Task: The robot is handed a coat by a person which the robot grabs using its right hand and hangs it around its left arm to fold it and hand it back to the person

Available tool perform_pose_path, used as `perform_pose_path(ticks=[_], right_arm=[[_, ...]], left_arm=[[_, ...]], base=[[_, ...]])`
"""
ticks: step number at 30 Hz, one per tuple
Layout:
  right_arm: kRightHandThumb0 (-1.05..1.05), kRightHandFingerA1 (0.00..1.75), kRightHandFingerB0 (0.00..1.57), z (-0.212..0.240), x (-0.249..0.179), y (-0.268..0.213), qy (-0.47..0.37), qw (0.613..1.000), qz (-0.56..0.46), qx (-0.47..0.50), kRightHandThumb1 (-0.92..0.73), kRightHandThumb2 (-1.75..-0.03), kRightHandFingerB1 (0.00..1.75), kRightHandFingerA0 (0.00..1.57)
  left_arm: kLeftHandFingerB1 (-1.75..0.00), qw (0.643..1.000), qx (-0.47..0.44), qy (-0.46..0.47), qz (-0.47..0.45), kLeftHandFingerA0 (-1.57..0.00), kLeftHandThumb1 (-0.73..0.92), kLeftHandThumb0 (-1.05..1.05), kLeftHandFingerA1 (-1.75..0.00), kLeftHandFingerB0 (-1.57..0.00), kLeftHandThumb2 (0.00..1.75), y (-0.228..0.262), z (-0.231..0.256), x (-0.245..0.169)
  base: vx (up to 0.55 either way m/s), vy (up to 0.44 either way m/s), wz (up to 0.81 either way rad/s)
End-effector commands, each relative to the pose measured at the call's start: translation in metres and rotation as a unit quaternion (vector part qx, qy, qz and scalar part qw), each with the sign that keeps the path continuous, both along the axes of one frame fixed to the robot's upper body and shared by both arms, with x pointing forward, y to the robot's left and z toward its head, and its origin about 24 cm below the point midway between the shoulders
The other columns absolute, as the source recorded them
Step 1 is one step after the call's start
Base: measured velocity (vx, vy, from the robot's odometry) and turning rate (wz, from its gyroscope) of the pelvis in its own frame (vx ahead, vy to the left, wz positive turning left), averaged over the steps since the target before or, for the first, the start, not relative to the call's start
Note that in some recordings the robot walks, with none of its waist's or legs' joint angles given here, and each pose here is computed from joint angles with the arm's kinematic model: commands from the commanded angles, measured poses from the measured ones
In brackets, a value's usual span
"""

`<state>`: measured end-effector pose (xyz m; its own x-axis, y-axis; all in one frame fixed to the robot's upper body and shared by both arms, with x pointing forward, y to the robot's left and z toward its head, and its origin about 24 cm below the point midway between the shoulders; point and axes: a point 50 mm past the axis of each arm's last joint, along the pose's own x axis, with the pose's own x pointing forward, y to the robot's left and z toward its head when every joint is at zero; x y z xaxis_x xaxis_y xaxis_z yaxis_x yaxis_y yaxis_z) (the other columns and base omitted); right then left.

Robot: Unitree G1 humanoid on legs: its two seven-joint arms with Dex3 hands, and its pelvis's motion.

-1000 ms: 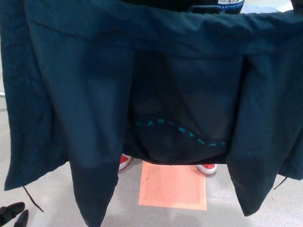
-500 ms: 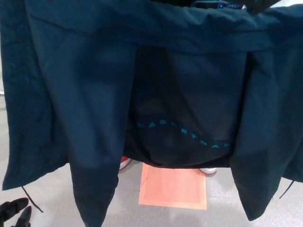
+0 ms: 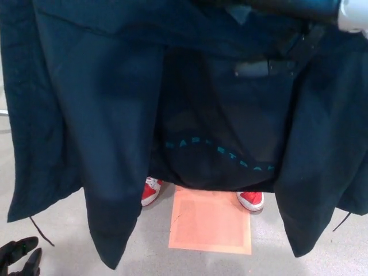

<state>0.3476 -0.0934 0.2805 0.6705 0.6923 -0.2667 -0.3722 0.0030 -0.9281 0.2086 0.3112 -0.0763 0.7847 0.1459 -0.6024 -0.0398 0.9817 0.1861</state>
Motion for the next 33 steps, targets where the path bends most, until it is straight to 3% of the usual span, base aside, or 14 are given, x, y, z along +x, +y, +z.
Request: perform_pose_path(ticks=[1, 8, 11, 12, 13, 15, 16, 18, 19, 20, 23, 24, 30, 33], right_arm=[[-0.92, 0.06, 0.01, -0.021, 0.013, -0.007, 0.122, 0.969, -0.039, -0.212, -0.56, -0.98, 0.14, 0.0], [-0.86, 0.08, 0.01, -0.028, 0.031, -0.004, 0.072, 0.945, -0.125, -0.294, -0.5, -0.91, 0.11, 0.0], [-0.39, 0.5, 0.0, -0.024, 0.04, -0.006, -0.037, 0.924, -0.154, -0.348, -0.21, -0.89, 0.47, 0.01], [-0.86, 0.39, 0.34, -0.024, 0.043, -0.007, -0.056, 0.922, -0.165, -0.346, -0.61, -0.59, 0.34, 0.31], [-0.87, 0.43, 0.43, -0.024, 0.047, -0.01, -0.078, 0.92, -0.174, -0.344, -0.61, -0.6, 0.36, 0.45], [-0.89, 0.44, 0.44, -0.026, 0.052, -0.012, -0.102, 0.912, -0.182, -0.353, -0.63, -0.6, 0.35, 0.53], [-0.91, 0.45, 0.44, -0.026, 0.054, -0.012, -0.116, 0.909, -0.183, -0.355, -0.64, -0.61, 0.35, 0.58], [-1.05, 1.18, 0.62, -0.028, 0.06, -0.012, -0.176, 0.894, -0.189, -0.367, -0.52, -0.97, 0.48, 0.77], [-1.05, 1.18, 0.62, -0.028, 0.061, -0.013, -0.182, 0.892, -0.189, -0.369, -0.52, -0.97, 0.48, 0.77], [-0.94, 1.45, 0.66, -0.028, 0.063, -0.012, -0.208, 0.883, -0.192, -0.375, -0.68, -0.62, 0.44, 0.86], [-0.81, 1.41, 0.74, -0.027, 0.068, -0.012, -0.268, 0.869, -0.189, -0.371, -0.74, -0.62, 0.44, 0.88], [-0.72, 1.08, 0.69, -0.027, 0.068, -0.013, -0.28, 0.869, -0.189, -0.361, -0.8, -0.64, 0.43, 0.91], [-0.39, 1.29, 0.55, -0.022, 0.073, -0.018, -0.302, 0.872, -0.194, -0.334, -0.72, -0.63, 0.37, 0.79], [-0.42, 1.12, 0.47, -0.021, 0.074, -0.02, -0.325, 0.875, -0.189, -0.305, -0.72, -0.62, 0.36, 0.82]], left_arm=[[-0.32, 0.998, 0.05, -0.043, -0.022, -0.25, 0.92, -0.64, -0.34, -0.22, 0.69, 0.015, 0.018, 0.007], [-0.31, 0.997, 0.054, -0.045, -0.034, -0.21, 0.92, -0.72, -0.33, -0.19, 0.69, 0.016, 0.02, 0.008], [-0.33, 0.997, 0.055, -0.048, -0.026, -0.27, 0.92, -0.72, -0.35, -0.24, 0.68, 0.015, 0.019, 0.008], [-0.31, 0.998, 0.048, -0.044, -0.024, -0.22, 0.92, -0.74, -0.33, -0.18, 0.68, 0.014, 0.018, 0.008], [-0.47, 0.998, 0.043, -0.043, -0.025, 0.0, 0.57, -0.35, -0.47, 0.0, 1.12, 0.014, 0.018, 0.007], [-0.46, 0.998, 0.043, -0.04, -0.021, 0.0, 0.58, -0.35, -0.47, 0.0, 1.12, 0.014, 0.017, 0.007], [-0.3, 0.998, 0.044, -0.043, -0.019, -0.23, 0.91, -0.69, -0.33, -0.18, 0.67, 0.014, 0.017, 0.007], [-0.34, 0.997, 0.047, -0.054, -0.016, -0.33, 0.9, -0.68, -0.36, -0.3, 0.67, 0.013, 0.018, 0.008], [-0.34, 0.997, 0.046, -0.054, -0.018, -0.33, 0.9, -0.68, -0.36, -0.3, 0.67, 0.013, 0.019, 0.009], [-0.33, 0.997, 0.052, -0.049, -0.021, -0.33, 0.91, -0.69, -0.36, -0.29, 0.68, 0.013, 0.019, 0.009], [-0.34, 0.996, 0.067, -0.047, -0.024, -0.38, 0.92, -0.68, -0.38, -0.28, 0.69, 0.014, 0.02, 0.01], [-0.34, 0.996, 0.063, -0.05, -0.025, -0.4, 0.89, -0.69, -0.39, -0.3, 0.69, 0.014, 0.02, 0.01], [-0.34, 0.996, 0.052, -0.064, -0.034, -0.44, 0.92, -0.65, -0.4, -0.31, 0.68, 0.013, 0.022, 0.012], [-0.34, 0.996, 0.044, -0.065, -0.031, -0.42, 0.86, -0.67, -0.4, -0.3, 0.69, 0.013, 0.022, 0.011]], base=[[0.0, 0.0, 0.0], [0.0, 0.0, 0.0], [0.0, 0.0, 0.0], [0.0, 0.0, 0.0], [0.0, 0.0, 0.0], [0.0, 0.0, 0.0], [0.0, 0.0, 0.0], [0.0, 0.0, 0.0], [0.0, 0.0, 0.0], [0.0, 0.0, 0.0], [0.0, 0.0, 0.0], [0.0, 0.0, 0.0], [0.0, 0.0, 0.0], [0.0, 0.0, 0.0]])
